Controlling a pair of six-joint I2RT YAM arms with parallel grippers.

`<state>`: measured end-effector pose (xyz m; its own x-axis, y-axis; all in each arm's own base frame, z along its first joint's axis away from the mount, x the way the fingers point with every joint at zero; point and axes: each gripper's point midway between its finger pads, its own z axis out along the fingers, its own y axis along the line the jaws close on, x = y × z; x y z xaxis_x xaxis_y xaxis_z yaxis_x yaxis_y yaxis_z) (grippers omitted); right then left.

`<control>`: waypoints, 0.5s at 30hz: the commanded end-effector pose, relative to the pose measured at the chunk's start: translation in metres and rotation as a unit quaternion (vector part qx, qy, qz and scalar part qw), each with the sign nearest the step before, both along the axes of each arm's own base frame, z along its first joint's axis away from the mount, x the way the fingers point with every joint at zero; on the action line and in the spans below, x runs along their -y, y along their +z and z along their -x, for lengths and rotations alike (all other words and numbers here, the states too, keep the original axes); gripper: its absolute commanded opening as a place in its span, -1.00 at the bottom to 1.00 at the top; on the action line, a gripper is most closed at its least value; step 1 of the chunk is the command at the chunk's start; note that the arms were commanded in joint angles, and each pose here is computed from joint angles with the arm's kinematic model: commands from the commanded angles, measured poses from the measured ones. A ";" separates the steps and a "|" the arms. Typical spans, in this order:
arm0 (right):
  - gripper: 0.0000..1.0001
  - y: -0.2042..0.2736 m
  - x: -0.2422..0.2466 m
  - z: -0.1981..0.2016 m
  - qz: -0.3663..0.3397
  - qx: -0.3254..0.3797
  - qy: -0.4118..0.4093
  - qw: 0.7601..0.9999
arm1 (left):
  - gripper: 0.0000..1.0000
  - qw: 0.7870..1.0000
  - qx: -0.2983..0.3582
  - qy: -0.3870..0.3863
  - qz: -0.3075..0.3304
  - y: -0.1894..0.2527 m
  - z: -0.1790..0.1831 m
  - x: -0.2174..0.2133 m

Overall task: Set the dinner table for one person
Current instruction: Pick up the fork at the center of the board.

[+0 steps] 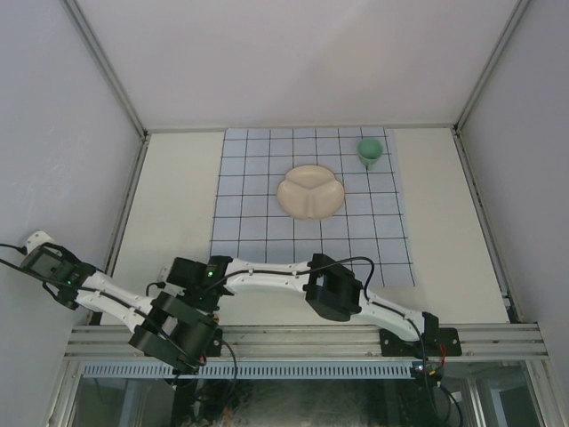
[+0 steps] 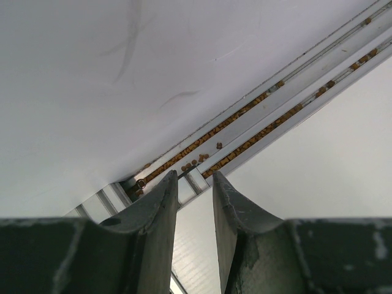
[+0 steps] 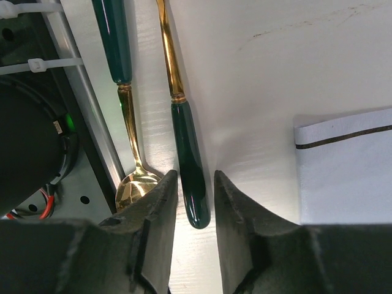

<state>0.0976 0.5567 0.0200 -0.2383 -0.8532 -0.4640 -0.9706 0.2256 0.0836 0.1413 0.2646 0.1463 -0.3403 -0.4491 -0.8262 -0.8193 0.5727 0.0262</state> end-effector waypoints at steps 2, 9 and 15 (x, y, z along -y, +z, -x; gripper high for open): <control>-0.71 0.002 -0.007 -0.004 -0.012 0.008 0.001 1.000 | -0.32 1.000 0.006 -0.005 -0.015 0.005 -0.002 -0.005; -1.00 0.009 -0.007 -0.013 -0.016 0.013 -0.008 1.000 | -0.32 1.000 0.006 -0.006 -0.011 0.001 -0.002 -0.004; -1.00 0.037 -0.007 -0.034 -0.041 0.019 -0.038 0.998 | -0.32 1.000 0.006 -0.007 -0.008 -0.001 -0.003 -0.004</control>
<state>0.1082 0.5549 0.0199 -0.2513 -0.8491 -0.4647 -0.9669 0.2425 0.0799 0.1416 0.2651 0.1444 -0.3424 -0.4536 -0.8228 -0.8191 0.5731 0.0248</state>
